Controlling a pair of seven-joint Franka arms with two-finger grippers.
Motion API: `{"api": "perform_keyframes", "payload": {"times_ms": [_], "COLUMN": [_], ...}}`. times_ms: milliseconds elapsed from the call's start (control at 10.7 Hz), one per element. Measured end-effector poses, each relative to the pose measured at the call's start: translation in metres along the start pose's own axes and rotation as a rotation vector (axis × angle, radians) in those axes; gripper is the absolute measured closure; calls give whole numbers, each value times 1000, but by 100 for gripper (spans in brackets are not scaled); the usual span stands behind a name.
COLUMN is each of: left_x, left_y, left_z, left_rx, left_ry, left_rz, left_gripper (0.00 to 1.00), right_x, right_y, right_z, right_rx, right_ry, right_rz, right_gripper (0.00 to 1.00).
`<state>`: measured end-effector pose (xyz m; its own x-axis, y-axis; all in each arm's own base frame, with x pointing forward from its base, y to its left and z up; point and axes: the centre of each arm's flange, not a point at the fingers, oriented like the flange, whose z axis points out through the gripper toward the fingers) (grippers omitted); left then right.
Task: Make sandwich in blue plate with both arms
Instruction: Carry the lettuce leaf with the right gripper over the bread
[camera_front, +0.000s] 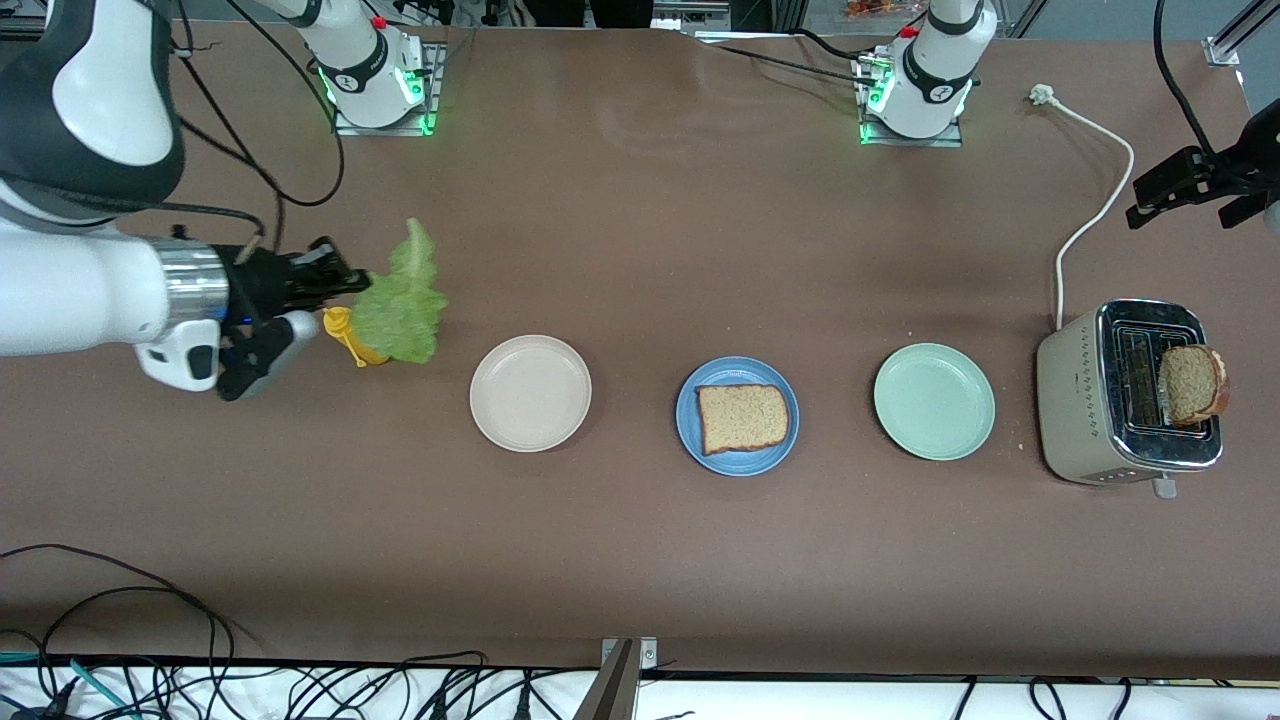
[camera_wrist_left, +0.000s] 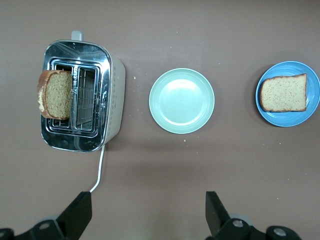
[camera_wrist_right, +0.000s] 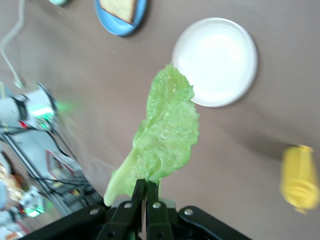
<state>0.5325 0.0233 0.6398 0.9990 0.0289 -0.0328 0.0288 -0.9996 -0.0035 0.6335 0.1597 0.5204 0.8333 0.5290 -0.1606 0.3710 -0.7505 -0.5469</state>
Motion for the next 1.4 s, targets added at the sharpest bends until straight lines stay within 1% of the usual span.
{"api": "perform_keyframes", "payload": {"times_ms": [93, 280, 467, 748, 935, 1215, 1402], "left_x": [0, 0, 0, 0, 1, 1, 1], "left_y": [0, -1, -1, -1, -1, -3, -7], "left_z": [0, 0, 0, 0, 0, 1, 1], "left_rx": [0, 0, 0, 0, 0, 0, 0], "left_ry": [0, 0, 0, 0, 0, -1, -3], "left_rz": [0, -1, -2, -2, -1, -6, -14], "left_gripper": [0, 0, 0, 0, 0, 0, 0], "right_x": [13, 41, 67, 106, 131, 160, 178], "right_y": [-24, -68, -104, -151, -183, -217, -221], "right_z": [7, 22, 41, 88, 132, 208, 268], "right_rx": [34, 79, 112, 155, 197, 202, 217], "right_ry": [41, 131, 216, 314, 381, 470, 527], "right_rz": [21, 65, 105, 165, 200, 252, 280], "right_gripper": [96, 96, 96, 96, 96, 96, 96]}}
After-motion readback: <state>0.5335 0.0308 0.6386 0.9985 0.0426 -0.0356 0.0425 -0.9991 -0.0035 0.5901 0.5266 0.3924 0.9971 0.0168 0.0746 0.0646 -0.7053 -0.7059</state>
